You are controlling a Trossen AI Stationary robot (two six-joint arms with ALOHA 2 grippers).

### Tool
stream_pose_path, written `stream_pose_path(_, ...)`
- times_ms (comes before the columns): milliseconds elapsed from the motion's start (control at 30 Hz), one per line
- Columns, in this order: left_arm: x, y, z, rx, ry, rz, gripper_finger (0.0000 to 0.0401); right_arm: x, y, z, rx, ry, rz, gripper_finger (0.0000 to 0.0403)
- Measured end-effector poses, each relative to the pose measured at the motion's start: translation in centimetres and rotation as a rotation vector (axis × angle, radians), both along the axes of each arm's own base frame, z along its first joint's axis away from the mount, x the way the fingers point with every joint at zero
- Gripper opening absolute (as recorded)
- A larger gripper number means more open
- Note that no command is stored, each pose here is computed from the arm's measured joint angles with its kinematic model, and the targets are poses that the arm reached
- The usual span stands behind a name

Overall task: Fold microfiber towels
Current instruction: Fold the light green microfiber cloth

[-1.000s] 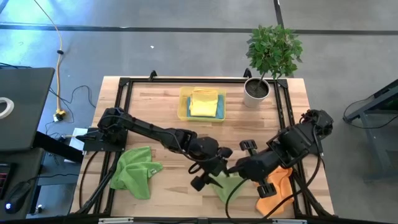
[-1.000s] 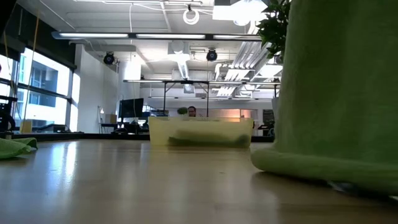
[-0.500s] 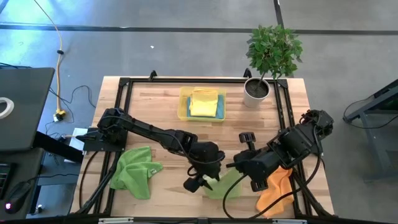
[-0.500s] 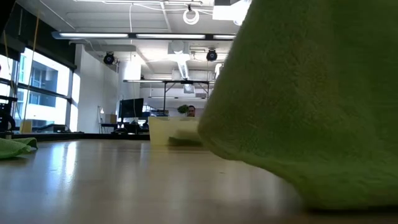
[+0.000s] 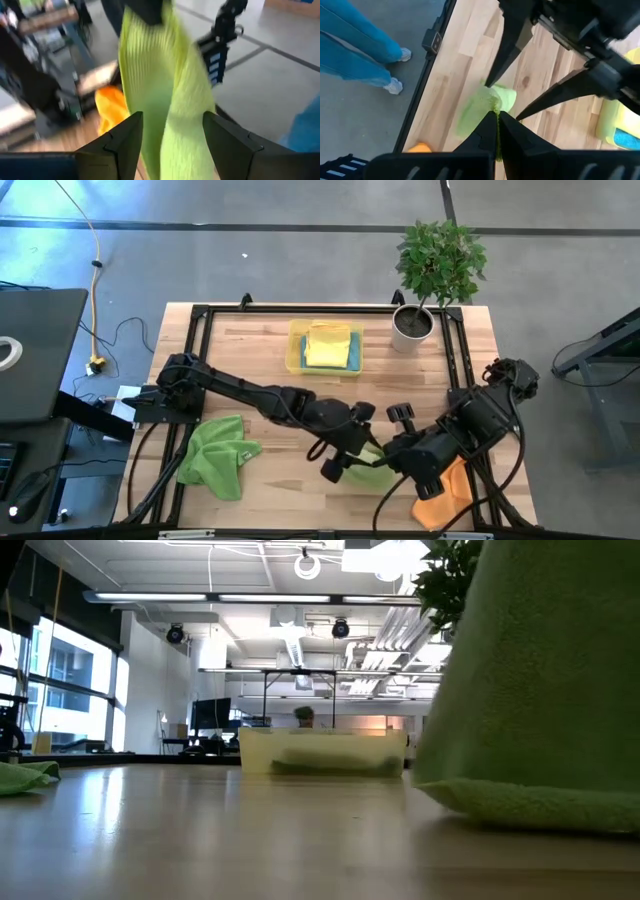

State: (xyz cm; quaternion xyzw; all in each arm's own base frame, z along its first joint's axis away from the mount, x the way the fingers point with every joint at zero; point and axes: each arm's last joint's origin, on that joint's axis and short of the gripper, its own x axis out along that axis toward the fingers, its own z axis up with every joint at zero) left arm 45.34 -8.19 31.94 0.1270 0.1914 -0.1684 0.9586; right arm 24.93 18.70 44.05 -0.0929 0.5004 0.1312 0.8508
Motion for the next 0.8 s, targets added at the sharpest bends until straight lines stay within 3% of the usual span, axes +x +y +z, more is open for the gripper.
stream_pose_path(233, 0.3, -0.5, 1.0, 0.076, -0.147, -0.071, 0.0197, -0.1, 0.1, 0.0, -0.001, 0.0, 0.004, 0.0)
stream_pose_path(400, 0.4, -0.6, 1.6, 0.065, -0.206, -0.103, 0.0197, 0.0, 0.1, 0.0, -0.016, -0.005, 0.031, 0.0)
stream_pose_path(600, 0.1, -1.3, 1.2, -0.006, -0.155, -0.251, 0.0197, 0.0, 0.0, 0.0, -0.021, -0.006, 0.04, 0.0)
stream_pose_path(800, -0.4, -2.0, 0.5, -0.035, -0.066, -0.304, 0.0197, 0.0, 0.0, 0.0, -0.03, -0.011, 0.043, 0.0)
